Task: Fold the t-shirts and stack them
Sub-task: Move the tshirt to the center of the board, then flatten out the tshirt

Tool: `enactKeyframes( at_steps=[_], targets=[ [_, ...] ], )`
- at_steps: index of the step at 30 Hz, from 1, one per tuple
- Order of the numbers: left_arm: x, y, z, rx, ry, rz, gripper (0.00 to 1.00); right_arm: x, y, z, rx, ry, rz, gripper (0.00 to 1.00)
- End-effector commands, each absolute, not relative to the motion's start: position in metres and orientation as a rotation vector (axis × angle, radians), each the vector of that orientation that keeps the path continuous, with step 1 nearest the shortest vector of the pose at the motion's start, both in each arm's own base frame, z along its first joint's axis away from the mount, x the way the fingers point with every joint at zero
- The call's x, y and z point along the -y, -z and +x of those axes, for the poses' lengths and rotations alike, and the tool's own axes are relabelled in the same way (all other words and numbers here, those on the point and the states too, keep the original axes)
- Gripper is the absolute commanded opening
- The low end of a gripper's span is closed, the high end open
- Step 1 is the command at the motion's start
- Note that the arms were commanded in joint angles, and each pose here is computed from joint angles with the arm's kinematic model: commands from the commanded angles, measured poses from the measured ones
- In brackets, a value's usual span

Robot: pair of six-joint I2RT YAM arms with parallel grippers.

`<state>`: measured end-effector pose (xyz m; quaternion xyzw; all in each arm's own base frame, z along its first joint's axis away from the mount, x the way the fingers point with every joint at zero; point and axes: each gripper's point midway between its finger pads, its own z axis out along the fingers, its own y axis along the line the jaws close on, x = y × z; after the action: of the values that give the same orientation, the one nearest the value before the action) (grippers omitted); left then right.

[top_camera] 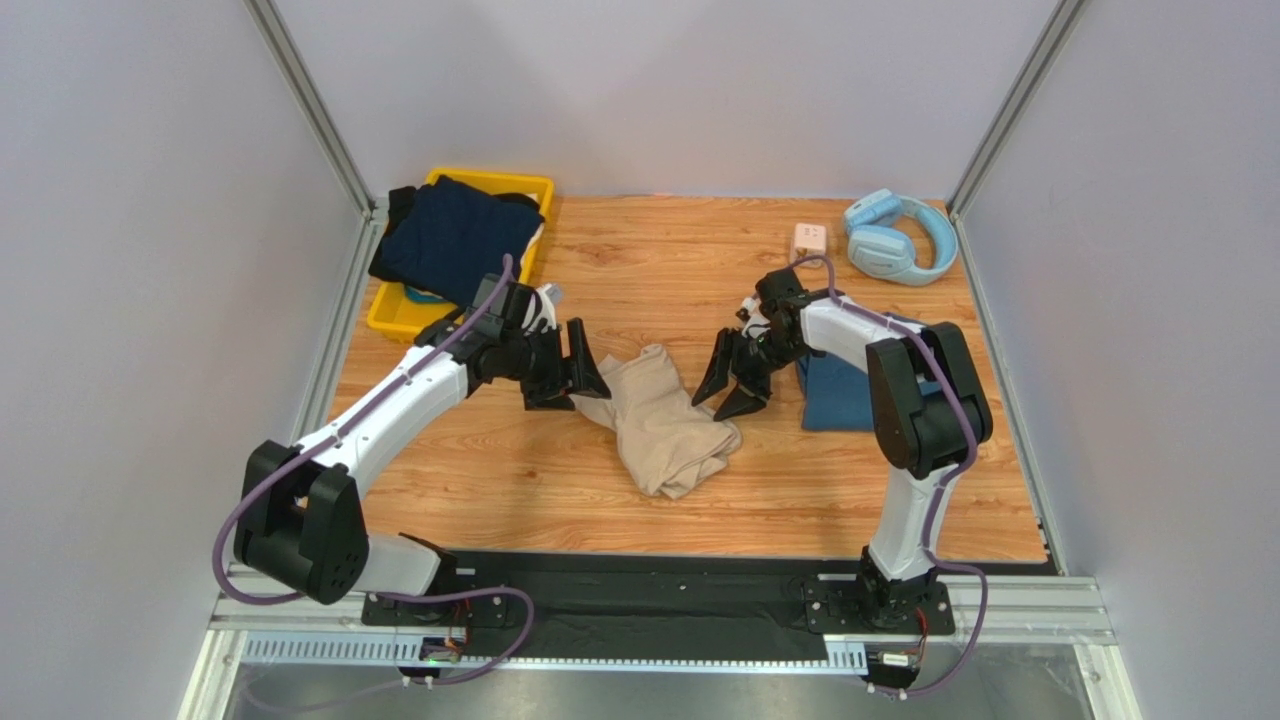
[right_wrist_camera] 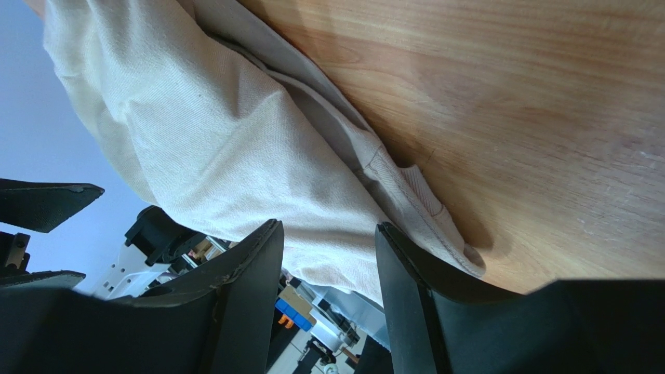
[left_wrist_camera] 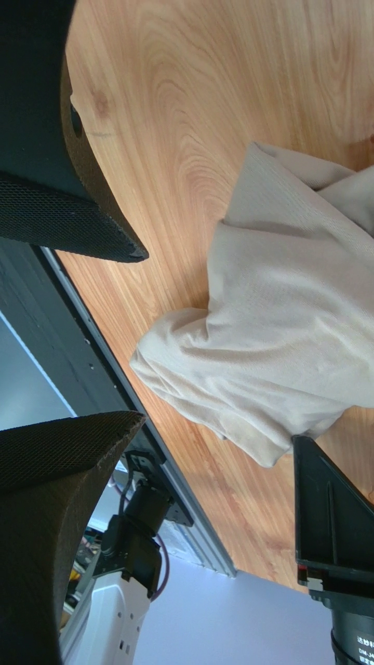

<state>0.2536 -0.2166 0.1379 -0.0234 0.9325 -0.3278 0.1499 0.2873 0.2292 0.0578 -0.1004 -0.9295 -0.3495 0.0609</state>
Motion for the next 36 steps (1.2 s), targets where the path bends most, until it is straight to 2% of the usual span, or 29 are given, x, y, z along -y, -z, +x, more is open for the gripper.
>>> enactKeyframes(
  at_steps=[1,15,18,19,20,21,29,36],
  targets=[
    [0.205,-0.140,0.245,-2.660,0.914,-0.063,0.75,-0.231,-0.061,0.300,2.858,1.087,-0.233,0.53],
    [0.201,-0.128,0.236,-2.676,0.913,-0.086,0.74,-0.241,-0.048,0.287,2.787,1.055,-0.154,0.51],
    [0.201,-0.130,0.236,-2.677,0.907,-0.076,0.74,-0.247,-0.049,0.283,2.778,1.067,-0.129,0.40],
    [0.200,-0.130,0.235,-2.684,0.898,-0.078,0.74,-0.250,-0.050,0.282,2.770,1.078,-0.121,0.21],
    [0.199,-0.132,0.236,-2.679,0.893,-0.076,0.74,-0.254,-0.050,0.280,2.762,1.082,-0.115,0.07],
    [0.197,-0.133,0.236,-2.671,0.878,-0.078,0.74,-0.256,-0.051,0.279,2.751,1.090,-0.115,0.00],
    [0.181,-0.128,0.229,-2.642,0.816,-0.152,0.74,-0.251,-0.086,0.295,2.835,1.112,-0.090,0.00],
    [0.151,-0.140,0.240,-2.569,0.747,-0.227,0.74,-0.213,-0.177,0.347,2.989,1.299,-0.200,0.00]
  ],
)
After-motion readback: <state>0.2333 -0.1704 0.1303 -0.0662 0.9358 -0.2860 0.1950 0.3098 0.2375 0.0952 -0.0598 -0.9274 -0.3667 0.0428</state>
